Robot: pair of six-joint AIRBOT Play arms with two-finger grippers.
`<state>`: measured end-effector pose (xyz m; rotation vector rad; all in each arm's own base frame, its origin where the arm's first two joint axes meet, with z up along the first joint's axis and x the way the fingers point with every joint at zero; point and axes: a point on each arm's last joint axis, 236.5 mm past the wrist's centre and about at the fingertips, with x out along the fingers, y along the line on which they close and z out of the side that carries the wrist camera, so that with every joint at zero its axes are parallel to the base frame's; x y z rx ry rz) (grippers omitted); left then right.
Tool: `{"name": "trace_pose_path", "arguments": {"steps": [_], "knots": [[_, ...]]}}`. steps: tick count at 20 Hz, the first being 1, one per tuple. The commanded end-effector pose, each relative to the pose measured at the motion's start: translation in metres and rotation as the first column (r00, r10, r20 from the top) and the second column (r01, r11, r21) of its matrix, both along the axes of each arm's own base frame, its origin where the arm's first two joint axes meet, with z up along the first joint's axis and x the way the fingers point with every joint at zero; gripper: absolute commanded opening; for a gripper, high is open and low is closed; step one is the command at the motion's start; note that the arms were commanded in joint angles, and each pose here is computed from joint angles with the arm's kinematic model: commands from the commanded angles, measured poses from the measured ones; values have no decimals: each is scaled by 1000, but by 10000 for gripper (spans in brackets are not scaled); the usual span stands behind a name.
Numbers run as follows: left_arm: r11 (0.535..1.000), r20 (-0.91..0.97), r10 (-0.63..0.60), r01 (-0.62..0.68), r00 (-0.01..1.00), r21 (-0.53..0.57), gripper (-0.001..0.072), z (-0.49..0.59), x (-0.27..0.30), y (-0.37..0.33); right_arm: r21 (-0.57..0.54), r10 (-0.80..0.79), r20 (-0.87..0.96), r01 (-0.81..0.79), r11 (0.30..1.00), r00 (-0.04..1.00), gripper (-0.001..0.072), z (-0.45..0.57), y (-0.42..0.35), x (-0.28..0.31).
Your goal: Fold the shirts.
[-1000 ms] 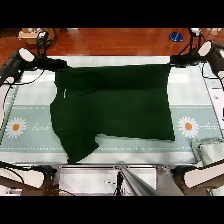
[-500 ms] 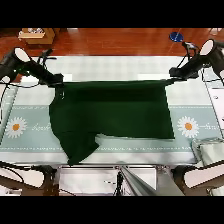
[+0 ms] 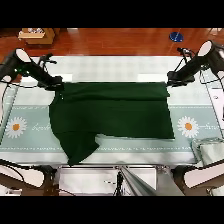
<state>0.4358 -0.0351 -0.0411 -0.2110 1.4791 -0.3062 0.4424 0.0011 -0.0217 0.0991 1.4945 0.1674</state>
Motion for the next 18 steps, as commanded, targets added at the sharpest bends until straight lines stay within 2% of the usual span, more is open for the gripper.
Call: {"name": "trace_pose_path", "arguments": {"steps": [1,3,5,6,8,11,13,16,18], "knots": [[1000,-26,5,-5,1000,-10,337,35,-19,15,-110,54,-63,-60,992,997,404,34,-31,-40],[999,-21,36,-36,999,-9,337,48,-41,30,-110,5,-21,-8,994,1000,404,50,-47,-55],[998,-33,61,-61,998,-16,338,46,-81,44,-36,-52,-6,52,998,999,405,46,-53,-81],[996,-48,79,-81,996,-33,339,41,-105,47,23,-79,-6,79,997,997,442,41,-51,-96],[981,-82,143,-152,986,-117,473,31,-155,44,154,-139,8,136,979,990,487,30,-44,-122],[924,-97,263,-280,960,-260,484,15,-203,28,251,-246,50,227,941,968,499,17,-43,-145],[899,-146,312,-342,939,-273,484,-2,-227,22,276,-279,55,254,927,959,499,13,-39,-155],[896,-215,292,-345,932,-278,484,-30,-253,6,281,-285,43,262,923,957,498,5,-32,-165],[891,-214,321,-371,923,-261,484,-43,-255,6,289,-287,39,264,920,957,498,3,-30,-166]]}}
